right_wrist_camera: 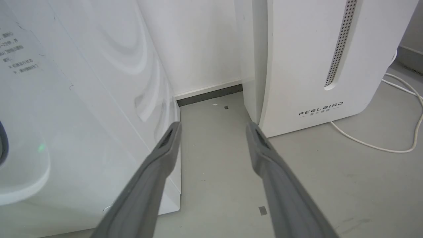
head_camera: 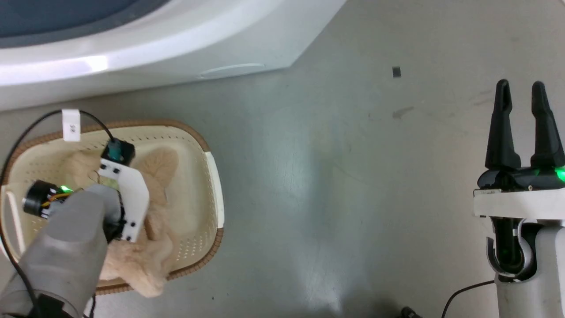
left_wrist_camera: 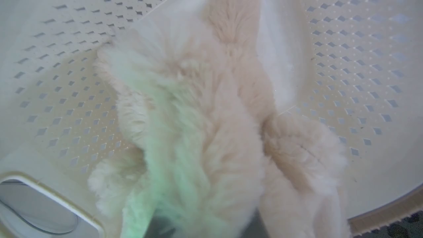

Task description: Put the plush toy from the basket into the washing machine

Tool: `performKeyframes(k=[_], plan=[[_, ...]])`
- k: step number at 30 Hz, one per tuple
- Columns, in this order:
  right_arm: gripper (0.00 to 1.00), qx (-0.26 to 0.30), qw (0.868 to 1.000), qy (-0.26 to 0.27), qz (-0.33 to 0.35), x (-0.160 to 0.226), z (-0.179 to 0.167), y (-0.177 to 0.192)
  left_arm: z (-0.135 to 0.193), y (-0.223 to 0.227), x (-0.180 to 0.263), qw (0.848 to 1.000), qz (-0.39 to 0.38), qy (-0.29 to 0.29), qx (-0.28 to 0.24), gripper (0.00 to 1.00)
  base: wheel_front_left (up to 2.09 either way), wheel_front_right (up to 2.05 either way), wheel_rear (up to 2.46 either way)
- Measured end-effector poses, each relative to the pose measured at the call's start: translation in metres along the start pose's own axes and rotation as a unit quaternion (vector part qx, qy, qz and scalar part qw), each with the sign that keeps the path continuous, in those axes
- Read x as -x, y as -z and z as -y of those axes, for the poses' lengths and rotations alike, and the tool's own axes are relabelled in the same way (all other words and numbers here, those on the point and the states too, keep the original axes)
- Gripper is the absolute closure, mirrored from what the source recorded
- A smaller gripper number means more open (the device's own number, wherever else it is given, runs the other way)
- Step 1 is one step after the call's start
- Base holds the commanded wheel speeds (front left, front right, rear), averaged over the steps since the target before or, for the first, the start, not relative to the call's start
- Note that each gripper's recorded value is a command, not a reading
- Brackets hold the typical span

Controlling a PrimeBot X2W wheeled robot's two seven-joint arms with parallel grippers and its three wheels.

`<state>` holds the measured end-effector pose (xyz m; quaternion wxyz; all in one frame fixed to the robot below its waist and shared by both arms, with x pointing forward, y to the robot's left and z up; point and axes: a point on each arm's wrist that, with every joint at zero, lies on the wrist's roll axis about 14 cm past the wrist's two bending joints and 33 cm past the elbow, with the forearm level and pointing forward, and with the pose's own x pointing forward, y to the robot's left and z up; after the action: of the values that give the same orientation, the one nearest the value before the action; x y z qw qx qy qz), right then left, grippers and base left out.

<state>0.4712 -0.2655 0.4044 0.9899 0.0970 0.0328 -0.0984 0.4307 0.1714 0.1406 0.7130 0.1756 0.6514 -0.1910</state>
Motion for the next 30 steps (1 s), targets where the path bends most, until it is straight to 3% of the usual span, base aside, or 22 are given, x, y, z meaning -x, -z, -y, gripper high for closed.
performKeyframes(k=[17, 26, 30], plan=[[0.0, -0.017, 1.0, -0.011, 0.021, 0.033, -0.012, -0.033, 0.032, -0.008, 0.082, 0.991, 0.135, 0.008, 0.008, 1.0, 0.0, 0.0, 0.0], [0.0, -0.023, 0.999, -0.037, 0.031, 0.048, -0.031, -0.046, 0.032, -0.008, 0.13, 0.971, 0.236, -0.008, 0.031, 1.0, 0.0, 0.0, 0.0], [0.0, -0.022, 0.998, -0.052, 0.041, 0.056, -0.04, -0.055, 0.027, -0.009, 0.153, 0.956, 0.291, -0.022, 0.038, 1.0, 0.0, 0.0, 0.0]])
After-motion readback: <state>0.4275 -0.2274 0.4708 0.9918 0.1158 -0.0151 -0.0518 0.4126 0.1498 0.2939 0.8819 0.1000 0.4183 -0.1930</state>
